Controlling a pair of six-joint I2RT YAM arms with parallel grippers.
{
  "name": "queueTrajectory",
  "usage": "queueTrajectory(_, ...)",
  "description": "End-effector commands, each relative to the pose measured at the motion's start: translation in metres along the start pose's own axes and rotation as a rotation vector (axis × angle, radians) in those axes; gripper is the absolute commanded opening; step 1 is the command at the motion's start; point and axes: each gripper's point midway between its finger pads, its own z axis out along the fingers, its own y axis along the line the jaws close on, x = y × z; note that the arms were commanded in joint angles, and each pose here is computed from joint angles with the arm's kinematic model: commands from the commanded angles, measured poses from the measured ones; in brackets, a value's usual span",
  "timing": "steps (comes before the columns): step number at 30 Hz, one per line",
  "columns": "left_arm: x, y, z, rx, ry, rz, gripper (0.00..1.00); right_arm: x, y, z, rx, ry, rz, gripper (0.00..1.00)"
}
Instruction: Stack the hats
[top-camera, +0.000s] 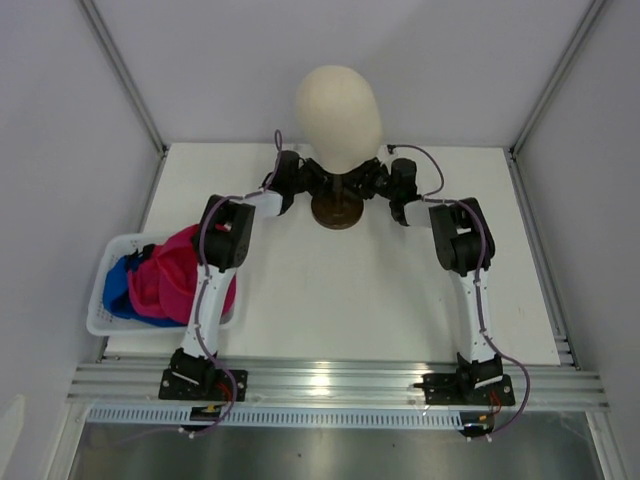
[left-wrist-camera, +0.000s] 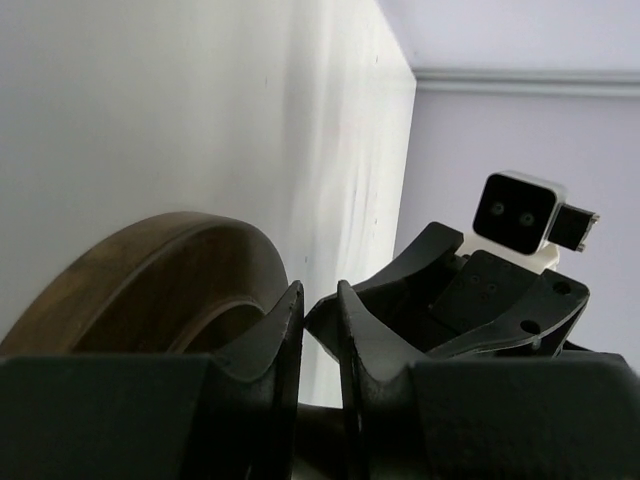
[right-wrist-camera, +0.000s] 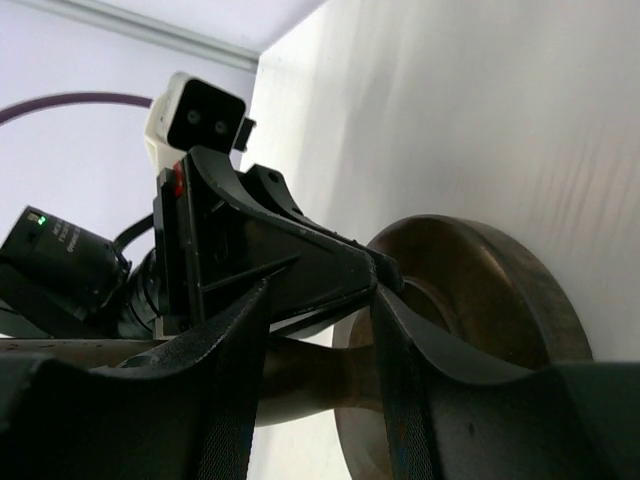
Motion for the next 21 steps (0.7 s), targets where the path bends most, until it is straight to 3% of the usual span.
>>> queueTrajectory(1,0.030,-0.076,-0.023,0.163,0.065,0.139,0.21,0.021,0.060,-0.008,-0.096,0.023,-0.054,0.48)
queueTrajectory(7,0.059,-0.036,-0.048,0.087,0.086,0.083,0.18,0.054,0.054,-0.037,0.012,0.008,0.015,0.47)
queueTrajectory(11,0.070,-0.047,-0.068,0.106,0.087,0.111,0.18,0.076,0.058,-0.052,0.031,0.018,0.013,0.47)
queueTrajectory(21,0.091,-0.021,-0.092,-0.013,0.116,0.157,0.17,0.101,0.059,-0.080,0.087,0.038,-0.012,0.47)
